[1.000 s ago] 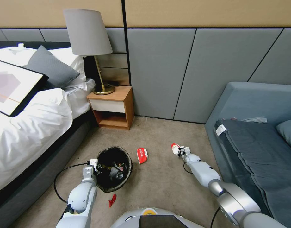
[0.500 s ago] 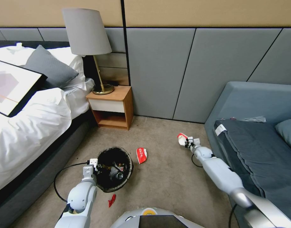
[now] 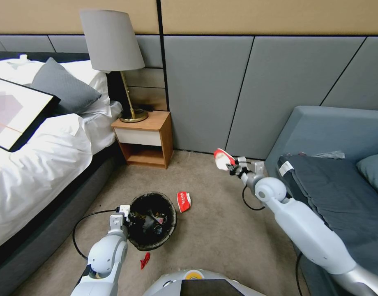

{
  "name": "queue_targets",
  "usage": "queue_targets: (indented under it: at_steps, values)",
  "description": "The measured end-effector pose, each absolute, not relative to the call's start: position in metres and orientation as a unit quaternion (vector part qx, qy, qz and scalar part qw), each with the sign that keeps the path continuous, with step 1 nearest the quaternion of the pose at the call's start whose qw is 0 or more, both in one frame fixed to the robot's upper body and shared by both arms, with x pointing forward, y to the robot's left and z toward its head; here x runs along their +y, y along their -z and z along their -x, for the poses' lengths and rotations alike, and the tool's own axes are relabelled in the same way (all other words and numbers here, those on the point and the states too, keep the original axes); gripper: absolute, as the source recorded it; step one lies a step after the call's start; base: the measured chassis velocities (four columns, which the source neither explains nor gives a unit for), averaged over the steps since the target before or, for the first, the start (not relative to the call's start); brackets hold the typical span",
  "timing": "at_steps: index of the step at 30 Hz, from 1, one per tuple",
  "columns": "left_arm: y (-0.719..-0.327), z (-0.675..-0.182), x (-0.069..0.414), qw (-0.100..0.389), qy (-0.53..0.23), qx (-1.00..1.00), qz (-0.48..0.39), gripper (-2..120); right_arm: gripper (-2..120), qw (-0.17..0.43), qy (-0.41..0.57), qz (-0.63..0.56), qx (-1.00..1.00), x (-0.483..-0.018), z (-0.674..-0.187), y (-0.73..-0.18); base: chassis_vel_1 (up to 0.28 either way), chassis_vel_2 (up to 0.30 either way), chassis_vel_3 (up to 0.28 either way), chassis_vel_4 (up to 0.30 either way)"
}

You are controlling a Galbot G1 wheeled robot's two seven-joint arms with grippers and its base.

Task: Pick up the trash bin, then pick up the garbage from the floor and place it into the trash bin.

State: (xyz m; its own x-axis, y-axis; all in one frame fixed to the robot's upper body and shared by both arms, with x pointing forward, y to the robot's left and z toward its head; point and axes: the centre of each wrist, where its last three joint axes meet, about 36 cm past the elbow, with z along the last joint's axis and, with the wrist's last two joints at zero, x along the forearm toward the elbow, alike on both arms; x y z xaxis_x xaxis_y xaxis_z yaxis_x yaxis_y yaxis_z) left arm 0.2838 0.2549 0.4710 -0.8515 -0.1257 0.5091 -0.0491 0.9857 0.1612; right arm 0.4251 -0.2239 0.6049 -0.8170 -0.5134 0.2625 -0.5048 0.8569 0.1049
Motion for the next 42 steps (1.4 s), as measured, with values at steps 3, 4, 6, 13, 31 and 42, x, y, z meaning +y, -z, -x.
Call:
queue_targets:
  at_steps: [3,4,6,13,31,42]
  values:
    - [-0.484,-0.276,0.252,0.255,0.071,-0.964,-0.037,0,0,0.137,0.027,-0.31,-0.94,-0.212,-0.414,-0.62,0.0,0.0,0.0,0.0]
    - [-0.49,-0.272,0.251,0.248,0.07,-0.966,-0.033,0,0,0.138,0.036,-0.333,-0.932,-0.204,-0.408,-0.626,0.0,0.0,0.0,0.0]
    - [-0.495,-0.269,0.25,0.244,0.069,-0.967,-0.03,0,0,0.136,0.045,-0.352,-0.925,-0.198,-0.404,-0.631,0.0,0.0,0.0,0.0]
    - [-0.515,-0.257,0.244,0.222,0.062,-0.973,-0.02,0,0,0.142,0.097,-0.446,-0.878,-0.181,-0.386,-0.654,0.0,0.0,0.0,0.0]
    - [-0.531,-0.252,0.248,0.2,0.062,-0.978,-0.021,0,0,0.241,0.158,-0.562,-0.776,-0.16,-0.368,-0.643,0.0,0.0,0.0,0.0]
    - [-0.534,-0.256,0.251,0.189,0.059,-0.98,-0.028,0,0,0.266,0.119,-0.533,-0.794,-0.151,-0.369,-0.609,0.0,0.0,0.0,0.0]
